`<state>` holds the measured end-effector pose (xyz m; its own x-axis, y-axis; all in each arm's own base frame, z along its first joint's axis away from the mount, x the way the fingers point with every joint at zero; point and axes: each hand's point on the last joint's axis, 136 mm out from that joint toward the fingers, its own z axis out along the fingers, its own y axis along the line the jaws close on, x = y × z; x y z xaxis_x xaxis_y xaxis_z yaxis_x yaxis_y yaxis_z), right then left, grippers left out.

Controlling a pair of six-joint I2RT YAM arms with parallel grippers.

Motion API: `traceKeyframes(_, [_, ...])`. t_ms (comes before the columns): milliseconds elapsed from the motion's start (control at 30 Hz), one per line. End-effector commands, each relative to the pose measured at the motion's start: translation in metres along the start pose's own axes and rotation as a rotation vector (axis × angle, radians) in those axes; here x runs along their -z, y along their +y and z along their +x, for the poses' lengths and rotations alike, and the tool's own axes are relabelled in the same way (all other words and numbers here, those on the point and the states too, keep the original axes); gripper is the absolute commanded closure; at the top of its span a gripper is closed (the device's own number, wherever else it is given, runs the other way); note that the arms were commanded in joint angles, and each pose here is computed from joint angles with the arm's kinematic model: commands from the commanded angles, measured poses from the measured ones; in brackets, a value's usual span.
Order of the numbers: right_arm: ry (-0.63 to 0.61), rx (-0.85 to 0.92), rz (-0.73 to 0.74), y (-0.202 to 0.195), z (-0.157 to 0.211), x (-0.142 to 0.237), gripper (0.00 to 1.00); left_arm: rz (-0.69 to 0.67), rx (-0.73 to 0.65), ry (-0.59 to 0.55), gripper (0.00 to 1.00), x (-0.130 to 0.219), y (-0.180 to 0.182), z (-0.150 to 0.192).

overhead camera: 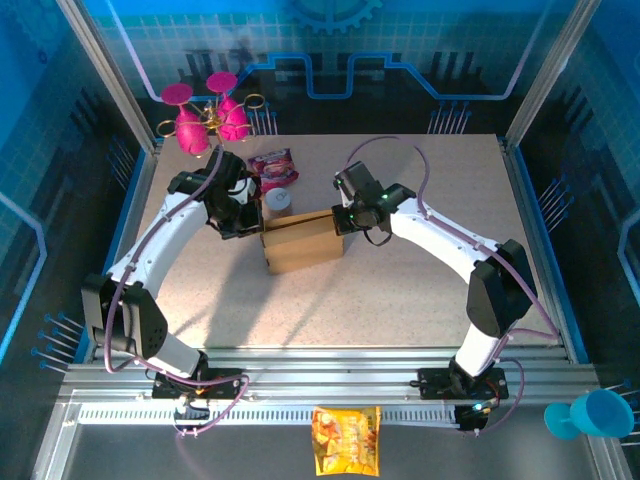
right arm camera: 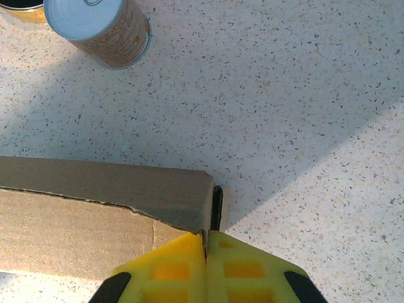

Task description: Fold the paper box

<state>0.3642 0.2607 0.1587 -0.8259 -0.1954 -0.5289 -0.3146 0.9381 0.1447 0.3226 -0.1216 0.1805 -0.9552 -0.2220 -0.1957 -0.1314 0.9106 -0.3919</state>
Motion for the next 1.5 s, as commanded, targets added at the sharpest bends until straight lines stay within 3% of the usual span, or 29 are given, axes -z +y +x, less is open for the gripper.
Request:
traceKeyframes(0, [0.165, 0.009, 0.042, -0.004, 0.042, -0.018, 1.00, 0.063, 0.032, 0.031, 1.00, -0.006, -0.012, 0.011])
traceKeyframes(533, [0.165, 0.006, 0.061, -0.008, 0.044, -0.021, 1.00, 0.063, 0.038, -0.158, 1.00, -0.021, 0.003, 0.017])
traceKeyframes(1133, [0.129, 0.067, 0.040, -0.009, 0.049, -0.019, 1.00, 0.031, -0.055, -0.211, 1.00, -0.040, 0.020, 0.044])
traceKeyframes(1467, [0.148, 0.078, 0.009, -0.006, 0.060, -0.019, 1.00, -0.092, -0.136, -0.225, 1.00, -0.061, 0.038, 0.073])
